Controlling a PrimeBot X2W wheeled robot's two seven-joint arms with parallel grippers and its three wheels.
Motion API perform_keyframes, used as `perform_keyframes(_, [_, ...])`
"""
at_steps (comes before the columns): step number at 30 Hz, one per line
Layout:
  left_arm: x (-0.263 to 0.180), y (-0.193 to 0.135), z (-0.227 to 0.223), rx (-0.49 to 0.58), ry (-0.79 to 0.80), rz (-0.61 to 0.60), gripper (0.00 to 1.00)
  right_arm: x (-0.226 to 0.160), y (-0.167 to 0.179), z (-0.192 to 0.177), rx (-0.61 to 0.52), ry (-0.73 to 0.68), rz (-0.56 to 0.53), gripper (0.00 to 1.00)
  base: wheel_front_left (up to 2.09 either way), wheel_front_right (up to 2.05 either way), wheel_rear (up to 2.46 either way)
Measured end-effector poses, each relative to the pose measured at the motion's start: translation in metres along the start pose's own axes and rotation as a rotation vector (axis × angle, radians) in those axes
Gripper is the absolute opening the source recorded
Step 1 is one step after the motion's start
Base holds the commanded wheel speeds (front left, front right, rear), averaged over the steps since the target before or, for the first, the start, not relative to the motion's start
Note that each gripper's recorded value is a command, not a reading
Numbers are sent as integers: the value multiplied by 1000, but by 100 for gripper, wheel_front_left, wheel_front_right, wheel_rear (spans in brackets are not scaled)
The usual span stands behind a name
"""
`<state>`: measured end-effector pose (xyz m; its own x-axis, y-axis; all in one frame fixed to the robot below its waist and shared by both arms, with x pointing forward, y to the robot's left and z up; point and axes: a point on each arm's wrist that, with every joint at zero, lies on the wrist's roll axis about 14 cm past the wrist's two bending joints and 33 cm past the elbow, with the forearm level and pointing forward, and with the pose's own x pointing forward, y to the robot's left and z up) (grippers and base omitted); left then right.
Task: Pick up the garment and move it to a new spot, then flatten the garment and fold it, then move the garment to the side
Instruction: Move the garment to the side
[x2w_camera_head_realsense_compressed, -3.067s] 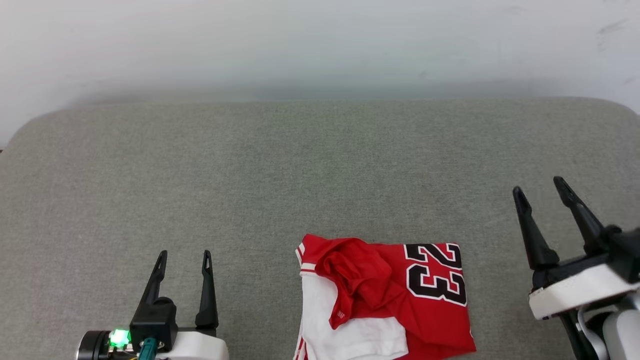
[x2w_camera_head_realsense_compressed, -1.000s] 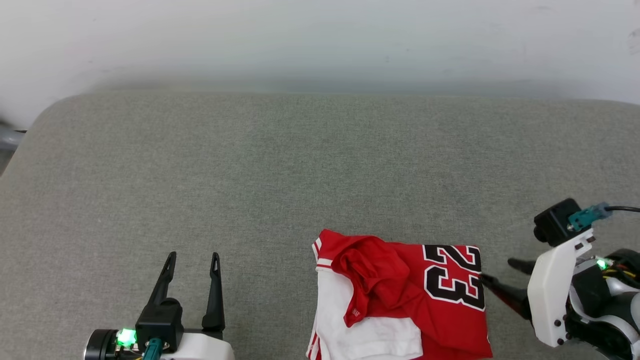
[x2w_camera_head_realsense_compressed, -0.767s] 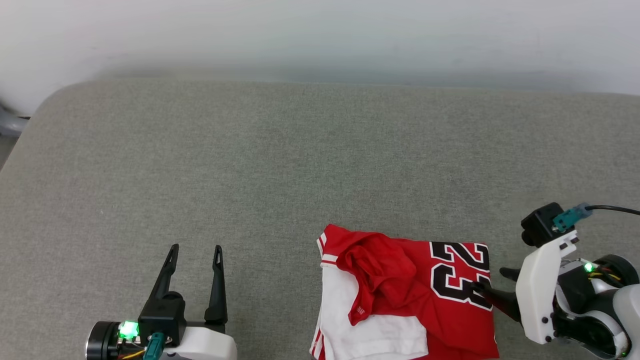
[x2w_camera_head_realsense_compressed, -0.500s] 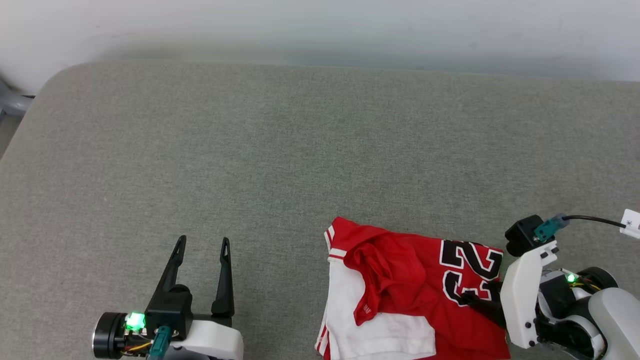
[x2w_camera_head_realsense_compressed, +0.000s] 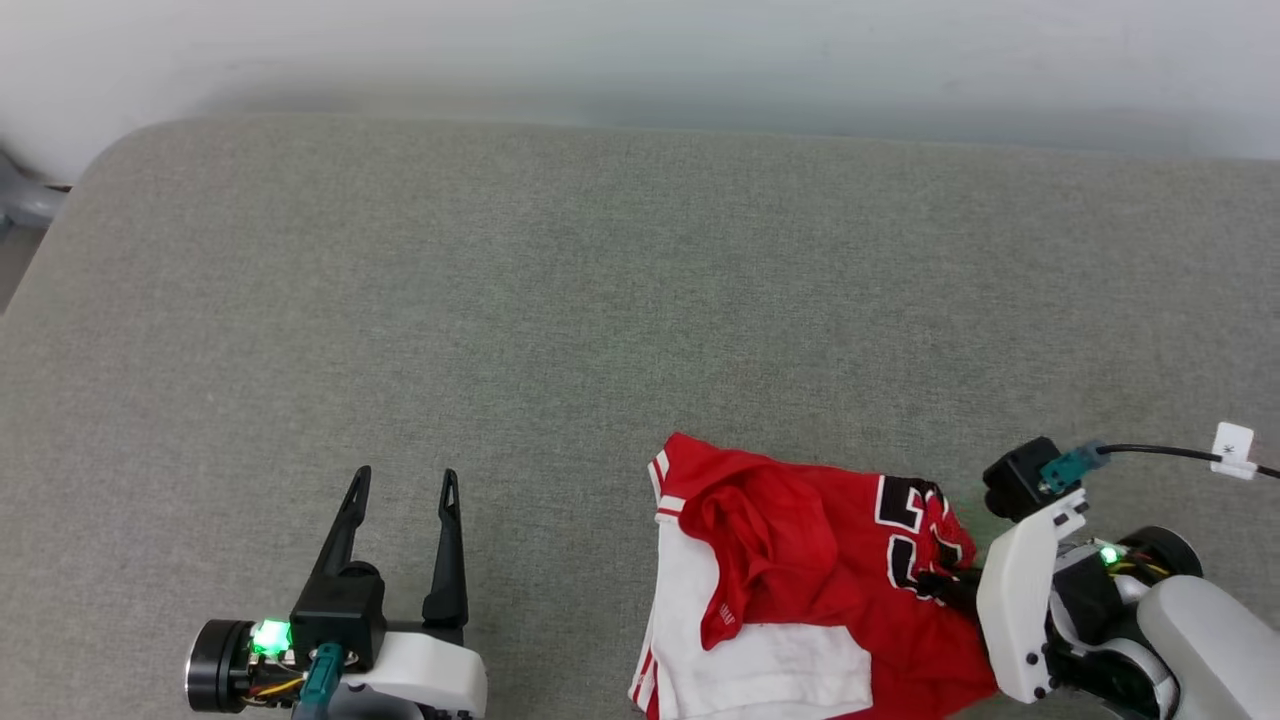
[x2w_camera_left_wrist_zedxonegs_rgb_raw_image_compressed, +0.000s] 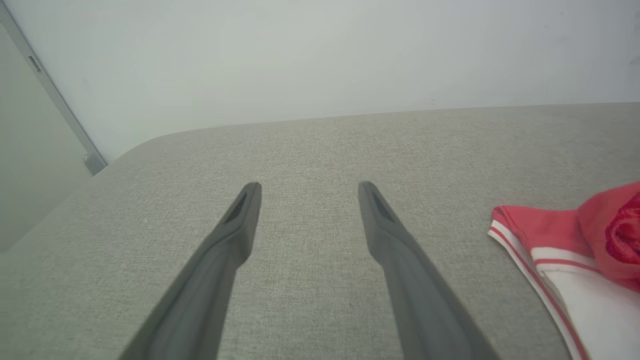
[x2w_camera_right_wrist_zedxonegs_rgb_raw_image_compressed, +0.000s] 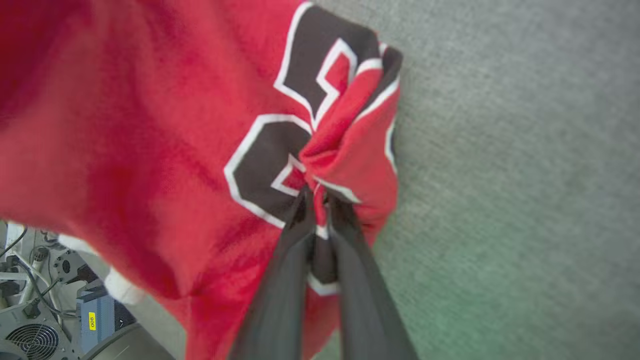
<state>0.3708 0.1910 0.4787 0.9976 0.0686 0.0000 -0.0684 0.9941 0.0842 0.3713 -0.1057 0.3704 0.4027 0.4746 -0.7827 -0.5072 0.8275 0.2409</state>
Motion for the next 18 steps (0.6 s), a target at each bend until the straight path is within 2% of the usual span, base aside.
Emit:
perform_keyframes(11, [3, -10, 4, -17, -16, -25, 100, -46, -23, 64, -157, -229, -110, 0, 0, 0, 0])
perform_keyframes(18, [16, -34, 6, -29, -26, -90, 100, -92, -64, 79, -201, -301, -255, 0, 0, 0, 0])
